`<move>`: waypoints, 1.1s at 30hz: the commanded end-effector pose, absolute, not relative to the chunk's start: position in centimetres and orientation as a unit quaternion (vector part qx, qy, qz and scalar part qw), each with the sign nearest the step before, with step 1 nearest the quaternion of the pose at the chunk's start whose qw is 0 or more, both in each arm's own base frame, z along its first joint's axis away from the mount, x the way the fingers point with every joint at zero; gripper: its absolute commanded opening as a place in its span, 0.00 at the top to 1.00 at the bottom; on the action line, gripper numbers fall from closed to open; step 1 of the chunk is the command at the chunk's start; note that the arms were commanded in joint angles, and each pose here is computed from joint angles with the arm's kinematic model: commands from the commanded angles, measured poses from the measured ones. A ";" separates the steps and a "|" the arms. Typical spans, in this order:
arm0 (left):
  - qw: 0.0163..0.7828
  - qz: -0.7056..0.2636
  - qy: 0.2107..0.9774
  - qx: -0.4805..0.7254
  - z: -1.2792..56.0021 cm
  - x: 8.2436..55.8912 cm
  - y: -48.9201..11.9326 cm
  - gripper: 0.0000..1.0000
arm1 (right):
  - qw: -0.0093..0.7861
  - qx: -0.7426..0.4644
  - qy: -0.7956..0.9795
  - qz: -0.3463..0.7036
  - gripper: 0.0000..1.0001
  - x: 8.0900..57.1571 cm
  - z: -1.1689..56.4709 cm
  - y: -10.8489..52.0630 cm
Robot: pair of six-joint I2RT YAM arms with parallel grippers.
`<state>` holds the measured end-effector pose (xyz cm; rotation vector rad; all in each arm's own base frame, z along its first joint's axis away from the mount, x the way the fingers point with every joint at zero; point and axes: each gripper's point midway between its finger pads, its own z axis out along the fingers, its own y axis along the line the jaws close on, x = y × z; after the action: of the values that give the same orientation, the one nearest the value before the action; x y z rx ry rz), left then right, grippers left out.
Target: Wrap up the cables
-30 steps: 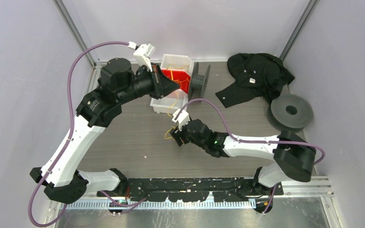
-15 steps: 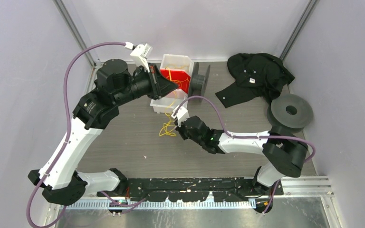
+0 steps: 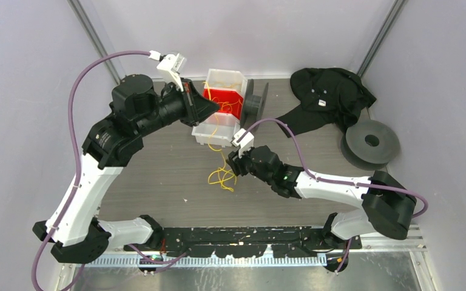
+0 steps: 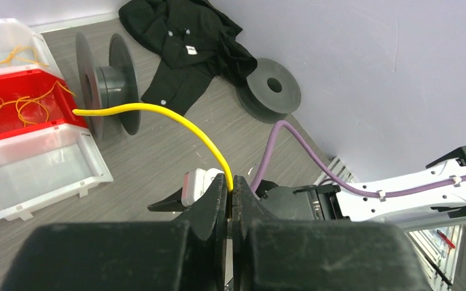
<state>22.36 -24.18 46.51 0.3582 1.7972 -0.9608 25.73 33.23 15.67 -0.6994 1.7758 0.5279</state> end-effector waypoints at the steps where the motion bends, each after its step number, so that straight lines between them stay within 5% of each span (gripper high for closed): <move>1: 0.521 -0.407 0.733 0.163 47.9 21.5 -23.8 1.00 | 0.551 -0.306 0.728 0.269 0.51 24.9 18.0 34.8; 33: 0.524 -0.401 0.724 0.200 50.9 19.6 -22.8 1.00 | 0.515 -0.362 0.690 0.357 0.39 23.3 18.6 39.9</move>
<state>20.41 -23.22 48.88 0.4610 1.8033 -0.9382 23.08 37.83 16.04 -0.8879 1.7387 0.7749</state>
